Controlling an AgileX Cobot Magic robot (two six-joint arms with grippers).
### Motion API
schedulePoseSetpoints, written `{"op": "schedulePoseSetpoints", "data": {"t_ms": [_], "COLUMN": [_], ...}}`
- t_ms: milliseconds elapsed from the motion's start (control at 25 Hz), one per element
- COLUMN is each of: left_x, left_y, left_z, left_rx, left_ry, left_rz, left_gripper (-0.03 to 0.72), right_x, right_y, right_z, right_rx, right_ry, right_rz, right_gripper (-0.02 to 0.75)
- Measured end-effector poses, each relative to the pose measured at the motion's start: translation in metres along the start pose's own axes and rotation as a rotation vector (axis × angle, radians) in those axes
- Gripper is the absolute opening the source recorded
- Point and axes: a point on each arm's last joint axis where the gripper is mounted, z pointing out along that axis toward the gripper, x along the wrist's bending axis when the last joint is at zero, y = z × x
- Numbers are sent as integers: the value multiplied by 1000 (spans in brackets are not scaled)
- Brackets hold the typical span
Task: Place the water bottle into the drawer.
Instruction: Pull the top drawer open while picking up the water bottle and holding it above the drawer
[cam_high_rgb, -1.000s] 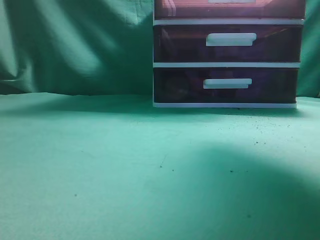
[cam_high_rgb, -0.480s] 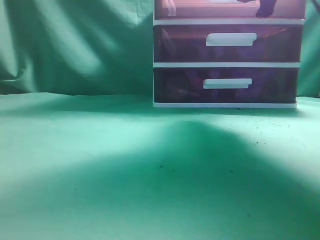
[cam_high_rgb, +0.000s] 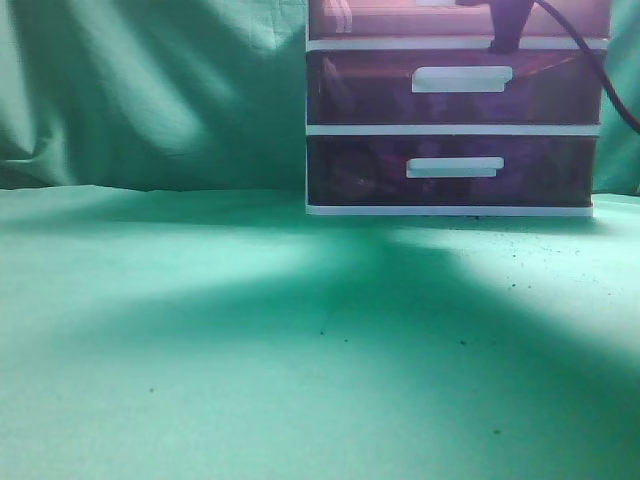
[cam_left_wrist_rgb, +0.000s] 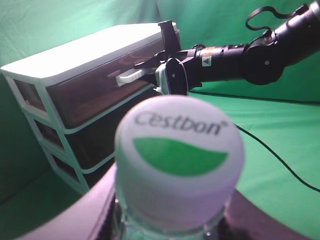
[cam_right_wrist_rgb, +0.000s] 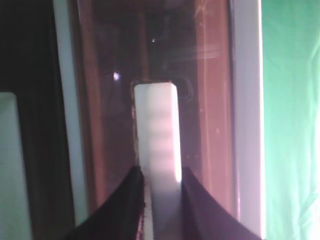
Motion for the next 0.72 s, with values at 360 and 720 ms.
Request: {"op": "schedulePoseSetpoints", "data": {"t_ms": [360,720], "left_x": [2,2], "left_y": [-1,-1], "left_z": [0,0], "left_rx": [13,13], "left_ry": [25,25], "left_rz": [0,-3], "left_gripper": [274,274], "right_x": [-7,-4], "right_y": [7,13], "right_z": [-5,-42], "right_rx": [-31,-56], "right_ry": [12,45], "right_rz": [-88,-118], "right_gripper": [76,76]}}
